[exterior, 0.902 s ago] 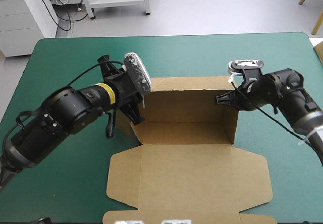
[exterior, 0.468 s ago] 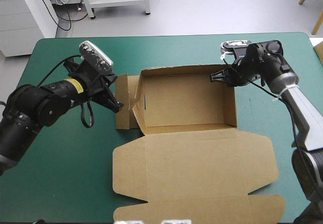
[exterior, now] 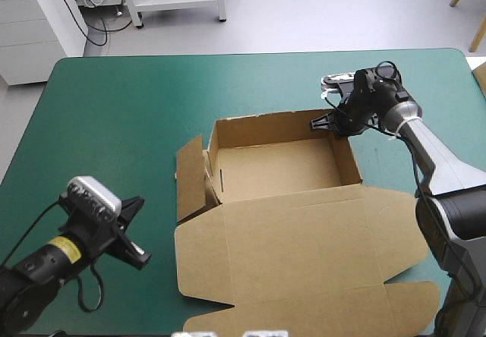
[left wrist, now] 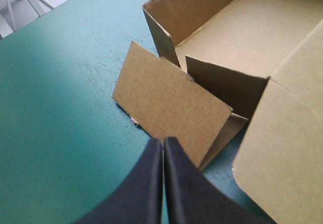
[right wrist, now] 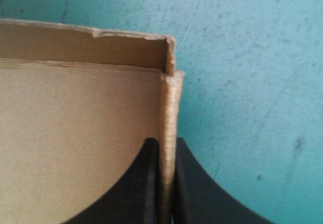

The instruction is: Fold the box

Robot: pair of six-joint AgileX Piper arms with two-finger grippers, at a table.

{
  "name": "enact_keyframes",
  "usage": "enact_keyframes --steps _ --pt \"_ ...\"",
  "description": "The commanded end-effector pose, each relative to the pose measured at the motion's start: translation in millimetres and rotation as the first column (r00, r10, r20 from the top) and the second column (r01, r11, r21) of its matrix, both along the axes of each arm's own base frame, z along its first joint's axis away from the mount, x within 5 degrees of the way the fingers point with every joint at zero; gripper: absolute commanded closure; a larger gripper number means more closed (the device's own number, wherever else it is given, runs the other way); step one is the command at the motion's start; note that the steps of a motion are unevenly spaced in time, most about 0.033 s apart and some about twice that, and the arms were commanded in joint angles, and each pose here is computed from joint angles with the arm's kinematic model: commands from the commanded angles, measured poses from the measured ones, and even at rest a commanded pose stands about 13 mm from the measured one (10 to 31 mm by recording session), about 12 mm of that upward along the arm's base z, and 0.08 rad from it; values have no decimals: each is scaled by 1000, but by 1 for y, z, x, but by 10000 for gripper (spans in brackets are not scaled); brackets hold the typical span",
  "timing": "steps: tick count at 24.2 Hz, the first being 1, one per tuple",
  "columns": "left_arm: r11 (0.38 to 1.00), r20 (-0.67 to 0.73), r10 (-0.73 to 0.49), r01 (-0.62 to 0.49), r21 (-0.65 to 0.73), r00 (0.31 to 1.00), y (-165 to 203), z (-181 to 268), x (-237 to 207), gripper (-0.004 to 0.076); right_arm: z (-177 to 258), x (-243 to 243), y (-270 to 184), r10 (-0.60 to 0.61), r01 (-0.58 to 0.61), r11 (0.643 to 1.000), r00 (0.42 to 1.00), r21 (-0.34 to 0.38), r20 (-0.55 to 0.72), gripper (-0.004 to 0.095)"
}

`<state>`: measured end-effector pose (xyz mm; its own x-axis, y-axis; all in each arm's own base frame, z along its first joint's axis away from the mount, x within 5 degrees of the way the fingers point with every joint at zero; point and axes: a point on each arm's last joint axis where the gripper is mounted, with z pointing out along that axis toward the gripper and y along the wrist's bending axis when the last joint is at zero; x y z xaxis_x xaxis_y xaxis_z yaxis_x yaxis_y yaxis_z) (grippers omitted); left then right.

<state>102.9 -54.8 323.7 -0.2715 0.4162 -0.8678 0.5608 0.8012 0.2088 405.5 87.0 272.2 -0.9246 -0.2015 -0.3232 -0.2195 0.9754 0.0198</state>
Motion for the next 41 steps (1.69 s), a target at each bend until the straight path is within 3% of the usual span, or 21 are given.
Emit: enact_keyframes --steps 1,9,10,13,15,21,24,27,33,41 --pt "990 69 7 3 -139 998 7 0 -21 731 5 -3 -4 31 -32 999 999 -39 -11 929" --pt "985 77 -12 26 -173 997 21 -24 -56 731 9 -3 -4 46 -46 998 999 -42 1 870" --pt "984 80 -11 25 -176 997 22 -26 -58 731 12 -3 -4 46 -46 998 999 -42 -3 831" --pt "981 56 -3 14 -191 998 23 -32 -59 731 52 -4 -3 37 -37 999 995 -9 95 563" --pt "982 48 -5 14 -187 999 23 -33 -60 731 74 -10 -4 34 -35 999 987 3 157 487" --pt "984 4 -8 9 -178 1000 23 -37 -62 731 153 -68 -17 25 -35 999 935 22 355 434" --pt "984 5 -8 9 -179 1000 23 -37 -62 731 163 -83 -20 22 -37 999 925 33 380 433" --pt "984 5 -8 9 -179 1000 23 -37 -62 731 149 -84 -20 26 -36 999 942 25 334 432" --pt "984 5 -8 9 -179 1000 23 -37 -62 731 77 -69 -14 6 -9 999 995 34 98 434" --pt "984 5 -8 9 -179 1000 23 -37 -62 731 29 -51 -6 3 0 999 999 53 -50 444"
